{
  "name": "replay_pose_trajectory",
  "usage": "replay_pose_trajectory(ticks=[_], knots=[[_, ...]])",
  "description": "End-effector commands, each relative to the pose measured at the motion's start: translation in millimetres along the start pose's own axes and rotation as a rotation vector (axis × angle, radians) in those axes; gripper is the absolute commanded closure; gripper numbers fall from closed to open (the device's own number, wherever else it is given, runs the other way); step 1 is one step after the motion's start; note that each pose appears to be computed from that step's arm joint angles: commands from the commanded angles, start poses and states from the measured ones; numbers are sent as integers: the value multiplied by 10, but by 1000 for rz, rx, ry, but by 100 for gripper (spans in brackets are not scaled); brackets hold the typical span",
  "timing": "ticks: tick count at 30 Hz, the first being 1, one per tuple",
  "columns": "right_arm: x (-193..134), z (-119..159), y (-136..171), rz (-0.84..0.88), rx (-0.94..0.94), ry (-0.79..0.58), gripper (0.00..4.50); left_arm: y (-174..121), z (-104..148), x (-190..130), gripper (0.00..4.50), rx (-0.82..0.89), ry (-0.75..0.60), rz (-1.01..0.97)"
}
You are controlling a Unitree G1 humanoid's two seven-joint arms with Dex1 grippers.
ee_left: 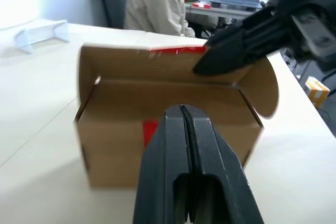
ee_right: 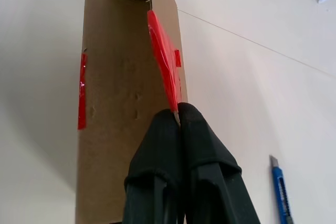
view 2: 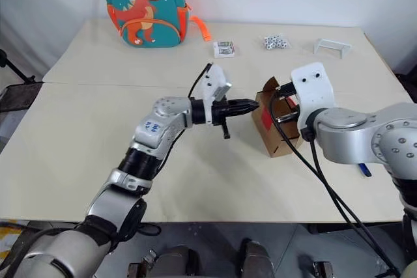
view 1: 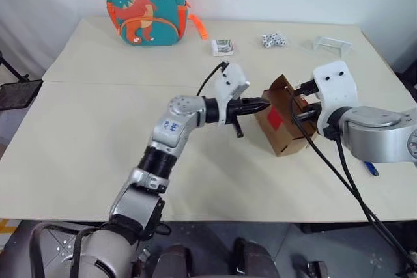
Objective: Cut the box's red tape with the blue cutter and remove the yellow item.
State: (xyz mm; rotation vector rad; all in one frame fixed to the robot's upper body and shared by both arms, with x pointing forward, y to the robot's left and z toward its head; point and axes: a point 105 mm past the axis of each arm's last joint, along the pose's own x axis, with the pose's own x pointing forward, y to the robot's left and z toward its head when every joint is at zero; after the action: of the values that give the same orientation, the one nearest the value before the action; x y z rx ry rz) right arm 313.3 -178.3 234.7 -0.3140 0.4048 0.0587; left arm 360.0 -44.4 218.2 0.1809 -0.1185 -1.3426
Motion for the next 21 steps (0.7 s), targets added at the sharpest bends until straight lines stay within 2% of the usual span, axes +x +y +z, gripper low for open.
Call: replay_pose_trajectory(ticks=[1, 11, 14, 18, 21], knots=[[-42, 30, 43, 19, 35, -25, 446, -20, 21, 155, 450, 44, 0, -14], [-62, 47, 105, 10, 51, -37, 446, -50, 61, 456, 450, 75, -32, 2], [-75, 27, 107, 7, 51, -35, 446, -150, 116, 594, 450, 62, -59, -20], [-77, 32, 154, 19, 71, -36, 446, -190, -97, 665, 450, 93, 52, -24], [-82, 35, 74, 3, 90, -33, 446, -196, -211, 679, 450, 97, 103, -28]])
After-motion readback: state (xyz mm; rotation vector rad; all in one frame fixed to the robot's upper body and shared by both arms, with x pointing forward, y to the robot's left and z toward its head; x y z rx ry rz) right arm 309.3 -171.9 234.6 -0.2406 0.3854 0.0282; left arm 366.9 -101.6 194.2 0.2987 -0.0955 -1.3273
